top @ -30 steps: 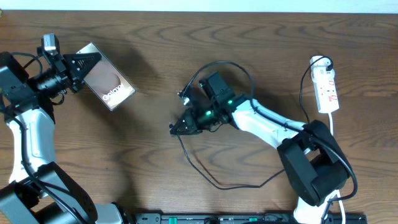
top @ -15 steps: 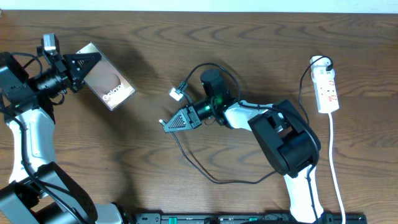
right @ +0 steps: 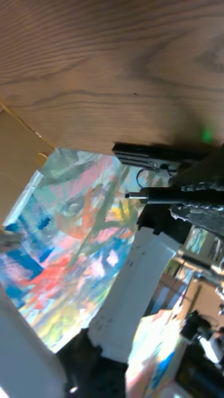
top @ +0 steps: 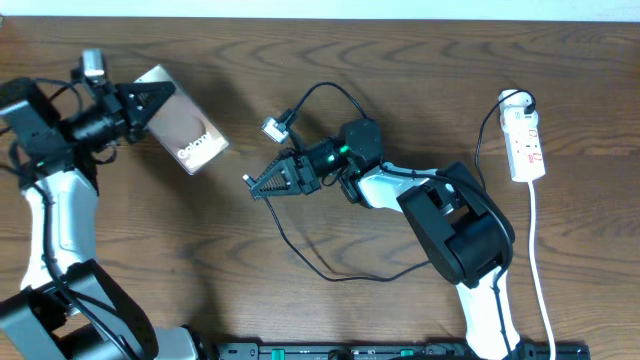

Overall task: Plug charger to phone and switch on socket
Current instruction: 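Lift the connector with the right gripper and carry it toward the phone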

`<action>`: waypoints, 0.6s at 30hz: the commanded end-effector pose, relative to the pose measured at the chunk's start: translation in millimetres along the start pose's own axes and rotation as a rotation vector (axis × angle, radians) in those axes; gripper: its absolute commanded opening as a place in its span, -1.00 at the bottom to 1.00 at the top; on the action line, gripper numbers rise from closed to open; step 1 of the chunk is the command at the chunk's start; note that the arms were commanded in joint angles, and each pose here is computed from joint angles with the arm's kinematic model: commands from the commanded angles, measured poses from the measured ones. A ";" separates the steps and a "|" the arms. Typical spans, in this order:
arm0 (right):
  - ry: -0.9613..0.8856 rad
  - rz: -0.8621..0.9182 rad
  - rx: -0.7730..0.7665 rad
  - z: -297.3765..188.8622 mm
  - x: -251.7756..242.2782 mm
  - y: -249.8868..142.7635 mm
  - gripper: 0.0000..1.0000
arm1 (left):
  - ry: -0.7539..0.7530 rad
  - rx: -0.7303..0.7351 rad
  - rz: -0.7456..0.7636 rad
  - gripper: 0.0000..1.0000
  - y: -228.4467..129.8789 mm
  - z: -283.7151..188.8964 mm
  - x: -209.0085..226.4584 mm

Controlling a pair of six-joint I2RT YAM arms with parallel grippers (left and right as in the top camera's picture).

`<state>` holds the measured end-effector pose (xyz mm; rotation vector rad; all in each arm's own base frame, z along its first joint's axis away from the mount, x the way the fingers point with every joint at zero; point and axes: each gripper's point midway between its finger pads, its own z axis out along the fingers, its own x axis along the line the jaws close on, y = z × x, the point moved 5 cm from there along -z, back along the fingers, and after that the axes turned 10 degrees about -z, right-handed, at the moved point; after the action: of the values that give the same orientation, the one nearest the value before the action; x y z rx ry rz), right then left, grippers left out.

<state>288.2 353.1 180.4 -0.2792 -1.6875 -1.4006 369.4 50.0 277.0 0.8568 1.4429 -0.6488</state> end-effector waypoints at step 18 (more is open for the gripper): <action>0.002 0.050 -0.153 0.1 16.0 25.3 -0.99 | 0.007 0.013 0.141 -0.85 -5.0 32.1 -17.1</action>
<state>295.8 355.2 198.5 -0.4277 -1.5743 -1.4369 383.4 20.1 279.4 0.9479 1.3985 -0.5699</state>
